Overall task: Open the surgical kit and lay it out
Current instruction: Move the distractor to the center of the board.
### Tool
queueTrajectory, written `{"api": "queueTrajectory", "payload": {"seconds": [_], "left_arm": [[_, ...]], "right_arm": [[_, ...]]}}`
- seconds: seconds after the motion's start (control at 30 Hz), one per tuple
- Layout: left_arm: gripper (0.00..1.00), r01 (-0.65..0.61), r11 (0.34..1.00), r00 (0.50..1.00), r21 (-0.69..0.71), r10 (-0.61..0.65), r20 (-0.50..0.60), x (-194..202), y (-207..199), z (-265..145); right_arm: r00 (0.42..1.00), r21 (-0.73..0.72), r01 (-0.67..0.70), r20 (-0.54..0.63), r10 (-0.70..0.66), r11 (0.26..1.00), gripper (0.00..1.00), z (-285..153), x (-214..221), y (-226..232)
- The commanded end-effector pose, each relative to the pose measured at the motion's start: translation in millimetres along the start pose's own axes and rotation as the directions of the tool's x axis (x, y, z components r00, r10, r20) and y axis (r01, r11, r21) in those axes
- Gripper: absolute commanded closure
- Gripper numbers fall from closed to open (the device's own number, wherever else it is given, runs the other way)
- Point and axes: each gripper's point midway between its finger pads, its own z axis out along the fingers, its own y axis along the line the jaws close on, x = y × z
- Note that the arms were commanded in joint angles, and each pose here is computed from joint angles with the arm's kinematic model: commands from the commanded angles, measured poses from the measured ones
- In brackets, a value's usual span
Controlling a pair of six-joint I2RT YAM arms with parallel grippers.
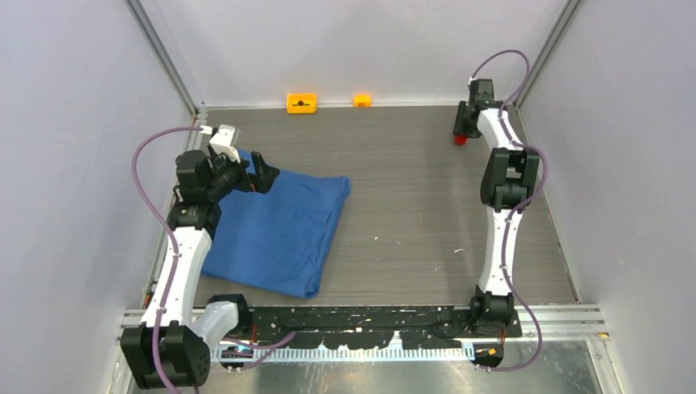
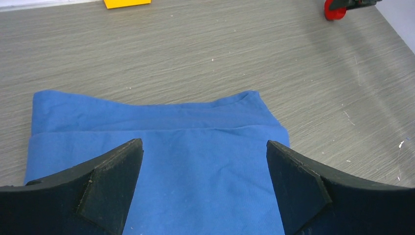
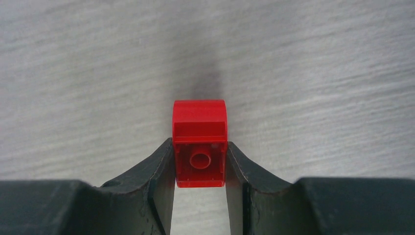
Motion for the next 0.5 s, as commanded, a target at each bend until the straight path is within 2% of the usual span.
{"api": "queueTrajectory", "payload": {"seconds": [0.0,0.3,0.47], "left_arm": [[0.0,-0.02,1.0,1.0,-0.013,0.02,0.007,-7,7,3],[0.0,-0.003,1.0,0.999,-0.031,0.002,-0.038,2,16,13],[0.0,0.012,1.0,0.999,-0.022,-0.013,-0.051,5,16,16]], "right_arm": [[0.994,0.028,-0.107,-0.006,0.107,0.994,0.74,21,-3,-2],[0.972,-0.018,-0.233,0.008,0.233,0.972,0.7,29,-16,16],[0.964,-0.034,-0.266,-0.013,0.266,0.963,0.6,24,-14,26]]}}
